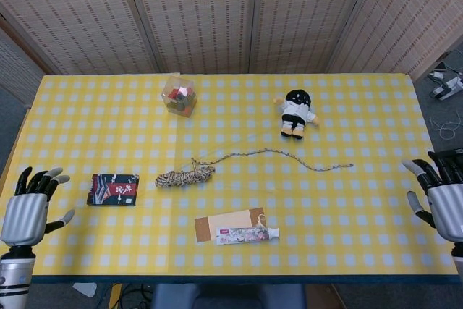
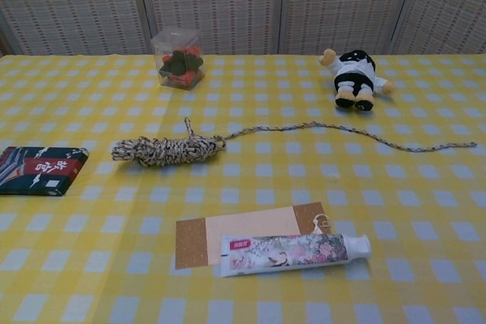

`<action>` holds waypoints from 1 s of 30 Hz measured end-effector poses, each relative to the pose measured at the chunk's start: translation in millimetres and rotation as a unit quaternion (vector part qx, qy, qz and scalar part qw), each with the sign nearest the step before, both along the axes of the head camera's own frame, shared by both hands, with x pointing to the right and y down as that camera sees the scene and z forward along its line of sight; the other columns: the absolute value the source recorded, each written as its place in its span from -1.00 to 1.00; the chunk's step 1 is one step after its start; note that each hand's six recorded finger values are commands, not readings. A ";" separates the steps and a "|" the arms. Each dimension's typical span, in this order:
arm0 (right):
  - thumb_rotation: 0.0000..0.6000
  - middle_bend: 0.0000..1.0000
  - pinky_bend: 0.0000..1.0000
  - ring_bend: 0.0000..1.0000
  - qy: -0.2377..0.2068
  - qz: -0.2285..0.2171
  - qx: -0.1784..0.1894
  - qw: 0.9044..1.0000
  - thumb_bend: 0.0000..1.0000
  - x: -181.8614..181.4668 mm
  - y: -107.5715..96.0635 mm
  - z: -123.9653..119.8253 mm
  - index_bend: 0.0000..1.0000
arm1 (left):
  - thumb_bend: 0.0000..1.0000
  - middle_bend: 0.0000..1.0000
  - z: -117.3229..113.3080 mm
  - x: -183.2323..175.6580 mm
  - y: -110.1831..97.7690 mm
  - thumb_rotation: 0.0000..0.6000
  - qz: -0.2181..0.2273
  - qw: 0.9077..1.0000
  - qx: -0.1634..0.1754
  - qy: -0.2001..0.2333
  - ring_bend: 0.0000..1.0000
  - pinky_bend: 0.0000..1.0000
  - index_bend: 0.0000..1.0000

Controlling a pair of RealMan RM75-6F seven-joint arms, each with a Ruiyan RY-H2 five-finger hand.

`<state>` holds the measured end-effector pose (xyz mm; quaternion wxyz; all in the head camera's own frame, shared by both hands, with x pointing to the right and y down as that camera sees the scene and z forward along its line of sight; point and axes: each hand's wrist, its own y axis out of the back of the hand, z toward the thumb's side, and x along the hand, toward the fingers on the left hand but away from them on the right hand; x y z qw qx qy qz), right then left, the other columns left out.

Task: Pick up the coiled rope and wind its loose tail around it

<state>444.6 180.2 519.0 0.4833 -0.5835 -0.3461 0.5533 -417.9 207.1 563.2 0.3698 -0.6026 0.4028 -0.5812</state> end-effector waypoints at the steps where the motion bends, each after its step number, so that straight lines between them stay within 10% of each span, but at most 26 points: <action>1: 1.00 -0.50 -0.68 -0.80 0.001 -0.001 0.002 1.000 -0.22 -0.5 -0.9 -1.2 -0.57 | -0.60 -0.56 2.8 4.6 -3.4 1.00 0.006 1.000 -0.002 0.004 -0.66 -1.00 -0.33; 11: 1.00 -0.50 -0.68 -0.80 0.009 -0.002 0.007 1.000 -0.22 -1.7 -5.2 -8.4 -0.57 | -0.60 -0.56 44.2 69.6 -36.5 0.98 0.087 0.994 -0.046 0.044 -0.66 -1.00 -0.43; 22: 1.00 -0.50 -0.68 -0.80 0.013 0.004 0.005 1.000 -0.22 1.0 -2.9 -8.8 -0.57 | -0.60 -0.56 90.5 137.5 -58.2 0.00 0.146 0.983 -0.100 0.048 -0.66 -1.00 -0.41; 30: 1.00 -0.50 -0.68 -0.80 0.016 0.009 0.001 1.000 -0.22 4.2 -2.6 -6.6 -0.57 | -0.60 -0.50 128.4 157.1 -64.4 -0.11 0.141 0.981 -0.128 0.028 -0.59 -1.00 -0.33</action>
